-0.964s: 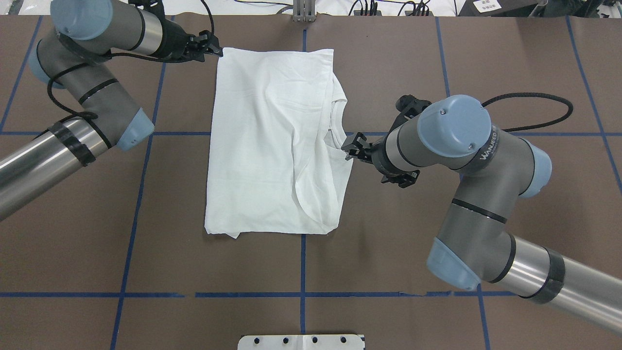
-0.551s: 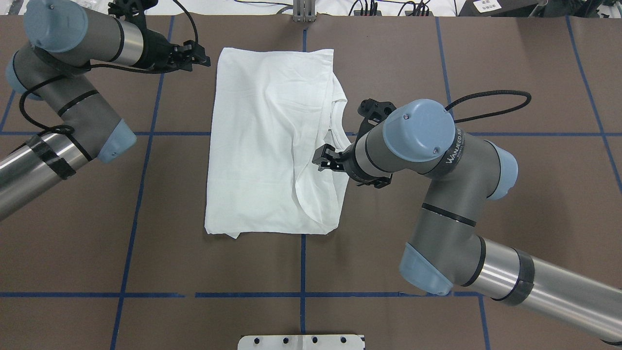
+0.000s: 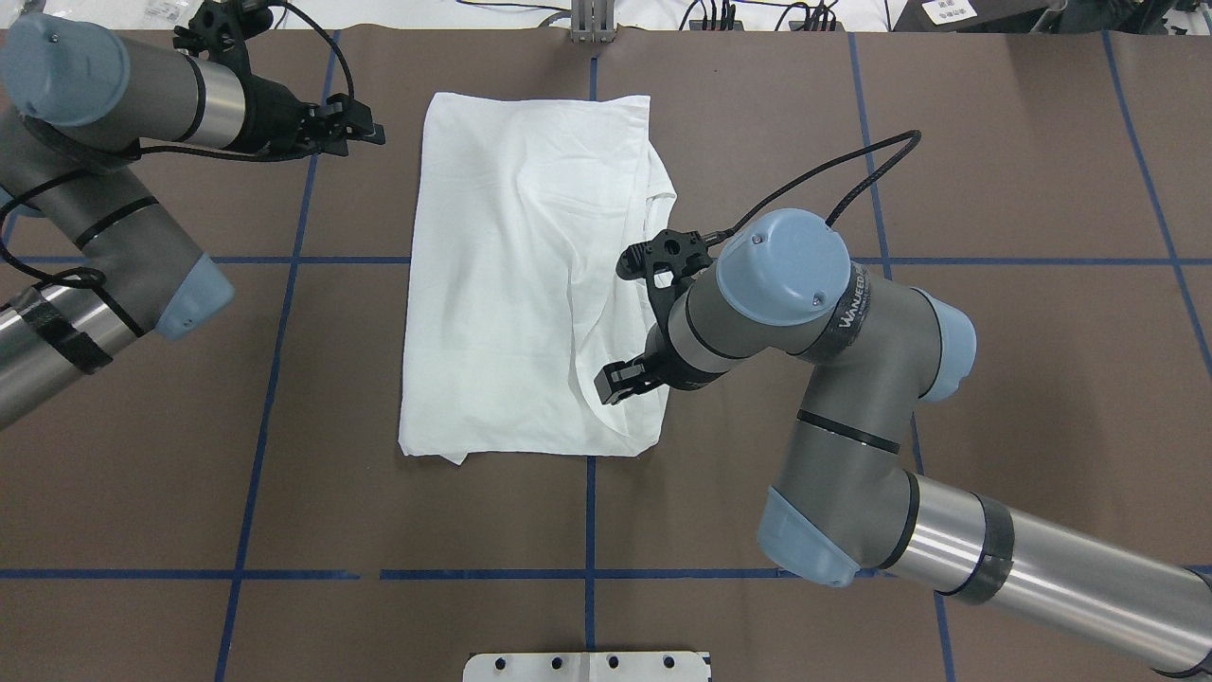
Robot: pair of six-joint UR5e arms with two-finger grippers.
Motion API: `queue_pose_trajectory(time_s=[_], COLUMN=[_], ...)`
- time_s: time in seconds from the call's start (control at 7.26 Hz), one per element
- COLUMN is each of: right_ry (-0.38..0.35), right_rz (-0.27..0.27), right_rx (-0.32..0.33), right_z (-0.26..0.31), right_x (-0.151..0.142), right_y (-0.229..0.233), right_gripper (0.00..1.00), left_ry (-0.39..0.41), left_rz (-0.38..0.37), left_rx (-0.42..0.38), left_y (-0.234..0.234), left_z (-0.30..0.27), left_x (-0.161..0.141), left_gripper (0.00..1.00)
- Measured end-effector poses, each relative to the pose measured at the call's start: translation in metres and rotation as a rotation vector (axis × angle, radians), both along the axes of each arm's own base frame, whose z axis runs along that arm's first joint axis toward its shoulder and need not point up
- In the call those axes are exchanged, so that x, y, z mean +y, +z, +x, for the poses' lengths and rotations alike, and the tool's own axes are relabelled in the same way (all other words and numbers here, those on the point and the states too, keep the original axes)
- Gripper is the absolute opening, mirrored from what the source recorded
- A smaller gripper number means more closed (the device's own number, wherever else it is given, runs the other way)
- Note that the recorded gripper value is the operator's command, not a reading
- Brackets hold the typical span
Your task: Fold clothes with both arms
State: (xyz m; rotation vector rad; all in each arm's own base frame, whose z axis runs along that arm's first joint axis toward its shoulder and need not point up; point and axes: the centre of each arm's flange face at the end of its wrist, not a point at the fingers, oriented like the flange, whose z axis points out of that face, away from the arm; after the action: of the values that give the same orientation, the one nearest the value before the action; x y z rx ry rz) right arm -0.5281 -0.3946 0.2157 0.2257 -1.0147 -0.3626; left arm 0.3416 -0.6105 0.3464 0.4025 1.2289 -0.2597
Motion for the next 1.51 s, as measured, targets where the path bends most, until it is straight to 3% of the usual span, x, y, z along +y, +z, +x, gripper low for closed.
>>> queue_pose_trajectory(time_s=[0.14,0.41,0.55,0.83,1.51], right_ry=[-0.046,-0.075,-0.075,-0.072,-0.075], right_rz=[0.038,0.059,0.066,0.075,0.068], right_rx=[0.016,0.05,0.066,0.086,0.085], right_z=[-0.02,-0.048,-0.054,-0.061,-0.036], right_x=[0.002,0.006,0.01,0.019,0.032], right_y=[0.001,0.0,0.003,0.007,0.022], right_gripper=[0.65,0.58,0.42,0.0,0.0], left_ry=[-0.003,-0.01,-0.011,-0.01,-0.015], left_rz=[-0.017,-0.045,-0.05,-0.053,-0.067], left_rx=[0.002,0.007,0.007,0.007,0.028], left_y=[0.007,0.014,0.016,0.017,0.012], left_z=[-0.003,-0.005,-0.005,-0.005,-0.002], left_x=[0.004,0.007,0.007,0.007,0.009], left_gripper=[0.62,0.63,0.63,0.64,0.65])
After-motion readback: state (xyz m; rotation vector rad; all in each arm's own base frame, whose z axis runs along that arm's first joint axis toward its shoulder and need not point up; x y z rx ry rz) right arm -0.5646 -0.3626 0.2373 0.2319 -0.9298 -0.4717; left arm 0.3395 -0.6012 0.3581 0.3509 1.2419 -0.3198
